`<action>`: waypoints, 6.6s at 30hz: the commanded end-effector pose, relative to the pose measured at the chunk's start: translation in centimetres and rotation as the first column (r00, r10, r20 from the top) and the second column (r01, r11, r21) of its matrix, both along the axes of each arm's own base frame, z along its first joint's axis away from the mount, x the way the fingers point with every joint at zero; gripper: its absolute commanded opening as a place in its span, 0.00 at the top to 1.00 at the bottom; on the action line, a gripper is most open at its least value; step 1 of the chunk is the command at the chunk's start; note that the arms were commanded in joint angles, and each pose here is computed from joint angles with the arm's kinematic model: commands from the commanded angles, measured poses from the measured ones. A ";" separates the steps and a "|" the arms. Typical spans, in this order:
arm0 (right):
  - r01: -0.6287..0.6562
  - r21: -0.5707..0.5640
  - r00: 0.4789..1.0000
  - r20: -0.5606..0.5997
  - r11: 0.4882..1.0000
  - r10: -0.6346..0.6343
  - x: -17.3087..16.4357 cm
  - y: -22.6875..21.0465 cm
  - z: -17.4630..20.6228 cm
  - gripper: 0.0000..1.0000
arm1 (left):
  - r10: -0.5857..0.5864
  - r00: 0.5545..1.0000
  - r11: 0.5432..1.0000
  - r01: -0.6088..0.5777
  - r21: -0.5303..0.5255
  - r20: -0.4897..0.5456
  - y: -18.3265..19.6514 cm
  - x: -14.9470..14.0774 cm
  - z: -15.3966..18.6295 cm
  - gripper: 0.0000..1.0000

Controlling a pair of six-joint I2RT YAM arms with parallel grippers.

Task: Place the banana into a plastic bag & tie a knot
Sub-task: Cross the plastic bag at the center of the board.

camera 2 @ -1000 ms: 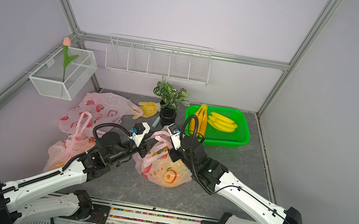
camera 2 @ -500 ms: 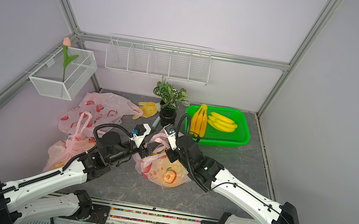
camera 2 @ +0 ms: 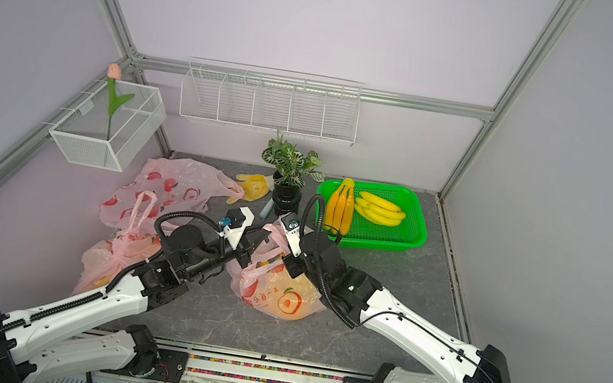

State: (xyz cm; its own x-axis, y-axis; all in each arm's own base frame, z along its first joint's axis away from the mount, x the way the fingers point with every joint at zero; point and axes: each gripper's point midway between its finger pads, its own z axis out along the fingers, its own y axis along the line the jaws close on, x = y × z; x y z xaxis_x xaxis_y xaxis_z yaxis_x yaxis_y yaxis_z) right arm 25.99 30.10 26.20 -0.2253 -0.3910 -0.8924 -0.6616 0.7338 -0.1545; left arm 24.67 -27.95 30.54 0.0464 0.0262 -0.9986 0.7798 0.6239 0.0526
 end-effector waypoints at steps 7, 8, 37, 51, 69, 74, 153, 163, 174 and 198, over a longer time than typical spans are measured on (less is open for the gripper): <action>0.058 0.056 0.992 0.111 0.997 -0.063 0.1 -1.8 3.3 0.93 | 0.052 0.998 0.997 -0.054 -0.061 -0.040 0.4 0.8 0.8 0.99; 0.075 0.060 0.989 0.119 0.995 -0.082 0.3 -2.1 3.4 0.94 | 0.059 0.997 0.996 -0.061 -0.064 -0.042 0.6 0.9 0.8 0.99; 0.144 0.120 0.974 0.157 0.982 -0.162 0.5 -3.8 4.2 0.93 | 0.121 0.981 0.979 -0.144 -0.148 -0.155 2.9 2.9 0.5 0.91; -0.296 0.089 0.952 0.113 0.951 0.286 -5.6 2.0 1.7 0.93 | 0.110 0.966 0.987 -0.134 -0.089 -0.235 1.2 4.5 -0.8 0.93; -0.142 -0.030 0.988 -0.062 0.989 0.140 -1.4 3.3 -8.3 0.94 | 0.055 0.969 0.989 -0.086 -0.118 -0.241 0.8 3.7 -0.6 0.97; -0.130 0.018 0.990 -0.058 0.991 0.131 -0.8 3.0 -8.3 0.93 | 0.047 0.971 0.992 -0.073 -0.100 -0.234 1.1 3.1 -1.4 0.86; -0.286 0.015 0.958 0.031 0.958 0.286 -0.2 1.4 -4.9 0.93 | -0.287 0.957 0.958 0.287 0.001 -0.028 -0.2 -3.4 -4.3 0.76; -0.268 0.067 0.964 0.020 0.961 0.267 -0.7 0.2 -3.8 0.93 | -0.026 0.999 0.993 0.030 -0.118 0.033 4.3 -2.2 -3.2 0.24; -0.323 0.096 0.946 0.000 0.941 0.325 -2.0 0.5 -3.5 0.93 | -0.155 0.983 0.986 0.160 0.047 -0.096 0.2 -0.7 -6.4 0.31; -0.088 0.246 0.996 0.025 0.965 0.084 2.0 -1.9 0.4 0.93 | -0.414 0.849 0.904 0.426 -0.039 -0.328 -2.9 -5.6 -8.6 1.00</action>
